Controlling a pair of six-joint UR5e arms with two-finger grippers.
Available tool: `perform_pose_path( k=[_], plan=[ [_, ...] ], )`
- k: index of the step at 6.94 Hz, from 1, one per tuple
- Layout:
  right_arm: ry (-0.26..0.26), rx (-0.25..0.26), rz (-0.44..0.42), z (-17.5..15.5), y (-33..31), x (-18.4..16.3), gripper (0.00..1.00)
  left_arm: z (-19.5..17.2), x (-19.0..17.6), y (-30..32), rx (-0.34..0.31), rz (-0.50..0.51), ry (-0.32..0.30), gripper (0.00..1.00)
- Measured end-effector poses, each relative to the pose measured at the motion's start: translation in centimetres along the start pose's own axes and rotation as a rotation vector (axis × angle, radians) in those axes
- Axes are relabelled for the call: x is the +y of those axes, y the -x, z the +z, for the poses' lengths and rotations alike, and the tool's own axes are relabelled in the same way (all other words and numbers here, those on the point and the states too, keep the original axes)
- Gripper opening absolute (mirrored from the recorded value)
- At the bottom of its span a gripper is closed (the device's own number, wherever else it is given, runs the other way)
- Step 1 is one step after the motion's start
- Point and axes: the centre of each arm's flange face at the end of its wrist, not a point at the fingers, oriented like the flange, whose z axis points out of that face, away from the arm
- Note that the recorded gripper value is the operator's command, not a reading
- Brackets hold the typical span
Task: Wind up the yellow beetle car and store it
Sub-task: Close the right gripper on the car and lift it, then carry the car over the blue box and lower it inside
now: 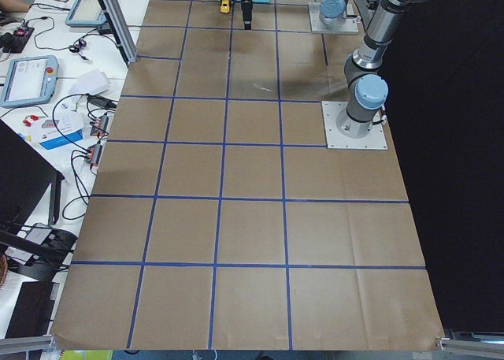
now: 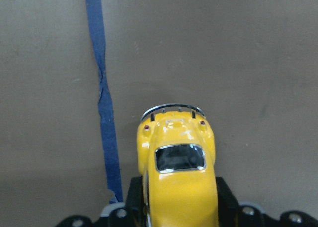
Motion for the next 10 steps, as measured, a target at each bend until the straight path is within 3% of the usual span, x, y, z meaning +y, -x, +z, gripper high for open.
perform_pose_path(
  k=[3, 6, 8, 10],
  plan=[
    [-0.027, -0.001, 0.052, -9.4, -2.3, -3.1, 0.00, 0.0, 0.0, 0.0, 0.000, 0.000, -0.001, 1.00],
    [0.022, 0.030, 0.069, -18.8, -4.5, -2.9, 0.00, 0.0, 0.0, 0.0, 0.000, 0.000, -0.001, 1.00],
    [0.051, 0.022, 0.144, -20.9, -3.4, 0.8, 0.00, 0.0, 0.0, 0.0, 0.000, 0.000, 0.000, 1.00],
    [0.052, -0.022, 0.326, -19.2, -0.8, 8.2, 0.00, 0.0, 0.0, 0.0, 0.000, 0.000, -0.001, 1.00]
  ],
)
